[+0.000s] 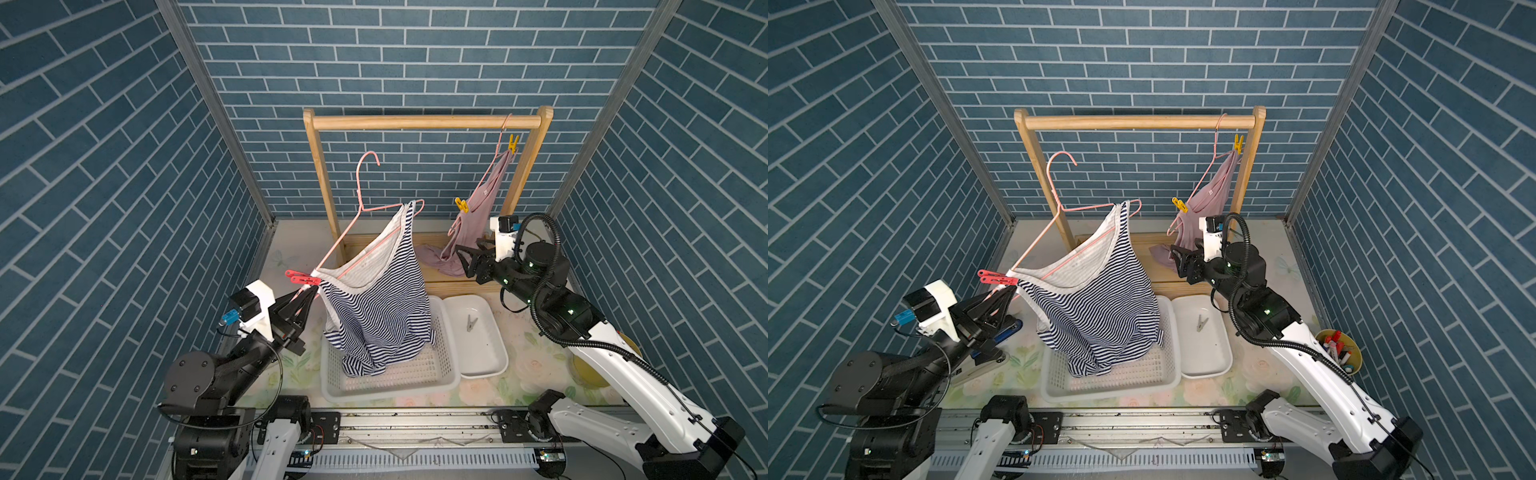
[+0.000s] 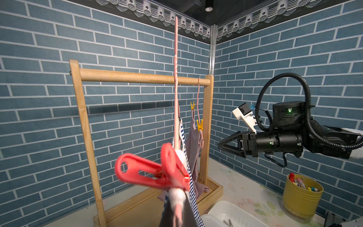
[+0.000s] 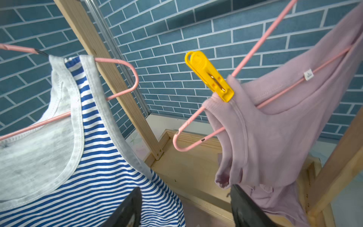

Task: Remove the clothespins securing tank tops to the hanger
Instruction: Adjust the hanger.

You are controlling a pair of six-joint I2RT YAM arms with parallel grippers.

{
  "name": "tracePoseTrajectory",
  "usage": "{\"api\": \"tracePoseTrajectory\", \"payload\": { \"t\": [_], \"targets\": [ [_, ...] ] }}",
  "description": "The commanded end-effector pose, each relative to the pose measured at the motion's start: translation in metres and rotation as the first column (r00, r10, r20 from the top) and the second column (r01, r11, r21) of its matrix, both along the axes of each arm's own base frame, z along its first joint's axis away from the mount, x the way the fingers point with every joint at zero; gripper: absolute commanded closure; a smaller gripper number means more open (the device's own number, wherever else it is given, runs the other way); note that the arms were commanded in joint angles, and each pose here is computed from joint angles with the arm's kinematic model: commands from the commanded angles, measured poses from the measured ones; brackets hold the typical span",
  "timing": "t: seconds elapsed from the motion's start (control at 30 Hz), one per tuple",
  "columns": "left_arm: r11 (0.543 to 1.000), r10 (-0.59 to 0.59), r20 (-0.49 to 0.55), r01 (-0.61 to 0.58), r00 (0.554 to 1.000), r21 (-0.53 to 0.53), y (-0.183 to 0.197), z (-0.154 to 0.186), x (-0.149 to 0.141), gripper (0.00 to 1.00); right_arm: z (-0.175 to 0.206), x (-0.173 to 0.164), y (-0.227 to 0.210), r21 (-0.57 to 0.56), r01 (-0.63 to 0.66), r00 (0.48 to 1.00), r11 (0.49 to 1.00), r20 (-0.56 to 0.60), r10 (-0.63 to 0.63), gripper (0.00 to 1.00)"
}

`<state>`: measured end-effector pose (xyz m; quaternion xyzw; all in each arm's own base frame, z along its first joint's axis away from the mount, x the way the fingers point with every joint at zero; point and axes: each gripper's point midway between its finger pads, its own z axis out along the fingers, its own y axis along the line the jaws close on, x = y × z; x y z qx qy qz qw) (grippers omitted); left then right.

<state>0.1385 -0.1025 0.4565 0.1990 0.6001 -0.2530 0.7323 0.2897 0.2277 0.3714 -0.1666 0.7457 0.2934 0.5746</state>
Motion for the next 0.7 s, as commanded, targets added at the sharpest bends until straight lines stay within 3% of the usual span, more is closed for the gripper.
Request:
{"api": "tracePoseTrajectory", "payload": {
  "t": [0.0, 0.23, 0.67],
  "targets": [
    [1.0, 0.017, 0.061, -0.016, 0.998, -0.015, 0.003, 0.013, -0.005, 1.0, 0.026, -0.003, 0.011, 0.011, -0.049, 0.996, 0.999, 0.076, 0.048, 0.25],
    [1.0, 0.018, 0.056, -0.018, 0.998, -0.014, 0.003, 0.011, -0.003, 1.0, 0.047, -0.006, 0.02, 0.004, -0.081, 0.989, 0.997, 0.123, 0.08, 0.25],
    [1.0, 0.022, 0.044, -0.021, 0.999, -0.018, 0.004, 0.009, 0.001, 1.0, 0.097, -0.022, 0.068, 0.0, -0.259, 0.941, 0.966, 0.225, 0.252, 0.31]
  ]
}}
